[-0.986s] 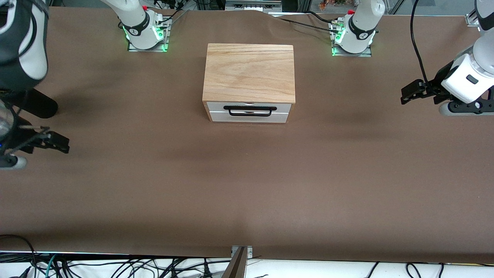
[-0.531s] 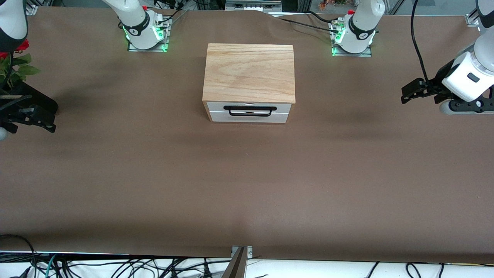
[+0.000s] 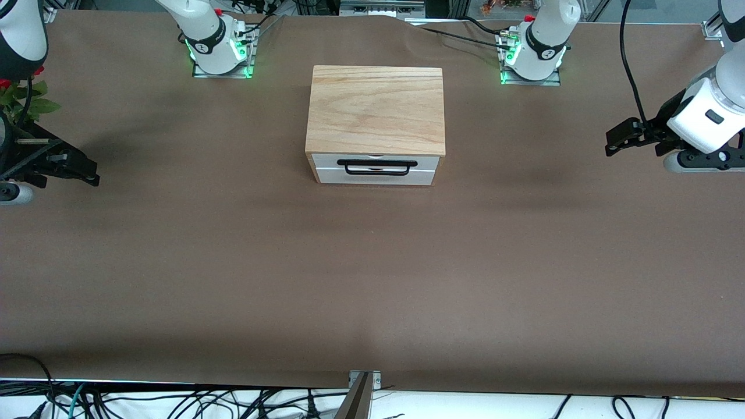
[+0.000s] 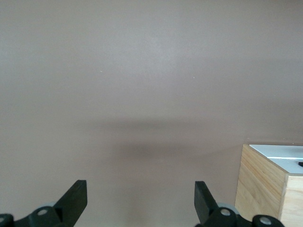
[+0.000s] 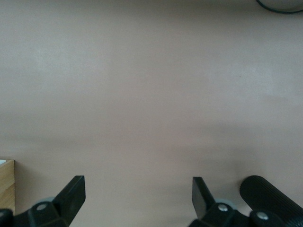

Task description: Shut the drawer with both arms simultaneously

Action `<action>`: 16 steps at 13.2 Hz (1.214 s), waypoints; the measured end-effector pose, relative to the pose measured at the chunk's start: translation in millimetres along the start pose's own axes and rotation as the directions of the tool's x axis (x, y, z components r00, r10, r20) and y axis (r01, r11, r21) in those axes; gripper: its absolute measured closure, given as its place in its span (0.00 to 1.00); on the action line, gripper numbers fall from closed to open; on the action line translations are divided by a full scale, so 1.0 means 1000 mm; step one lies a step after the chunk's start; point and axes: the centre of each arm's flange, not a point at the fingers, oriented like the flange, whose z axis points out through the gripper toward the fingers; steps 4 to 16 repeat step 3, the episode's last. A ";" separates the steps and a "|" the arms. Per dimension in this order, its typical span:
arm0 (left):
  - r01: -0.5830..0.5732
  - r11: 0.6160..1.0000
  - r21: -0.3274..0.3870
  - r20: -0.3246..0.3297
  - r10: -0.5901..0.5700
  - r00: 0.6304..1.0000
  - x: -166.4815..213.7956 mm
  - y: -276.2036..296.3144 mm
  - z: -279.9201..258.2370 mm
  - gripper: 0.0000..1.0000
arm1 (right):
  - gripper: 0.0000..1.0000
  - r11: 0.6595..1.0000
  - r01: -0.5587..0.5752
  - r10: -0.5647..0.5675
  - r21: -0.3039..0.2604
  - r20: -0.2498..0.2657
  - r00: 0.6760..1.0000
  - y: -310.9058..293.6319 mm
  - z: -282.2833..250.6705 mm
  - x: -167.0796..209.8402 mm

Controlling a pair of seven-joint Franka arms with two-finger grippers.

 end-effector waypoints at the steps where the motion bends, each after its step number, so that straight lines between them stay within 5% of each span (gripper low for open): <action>1: 0.000 1.000 0.000 0.000 0.000 1.000 0.000 0.000 0.000 0.00 | 0.00 1.000 -0.004 0.004 0.000 0.001 1.000 0.002 0.000 0.000; 16: 0.000 1.000 0.000 0.000 0.000 1.000 0.000 0.000 0.000 0.00 | 0.00 1.000 -0.008 0.008 0.000 0.001 1.000 0.005 0.000 0.000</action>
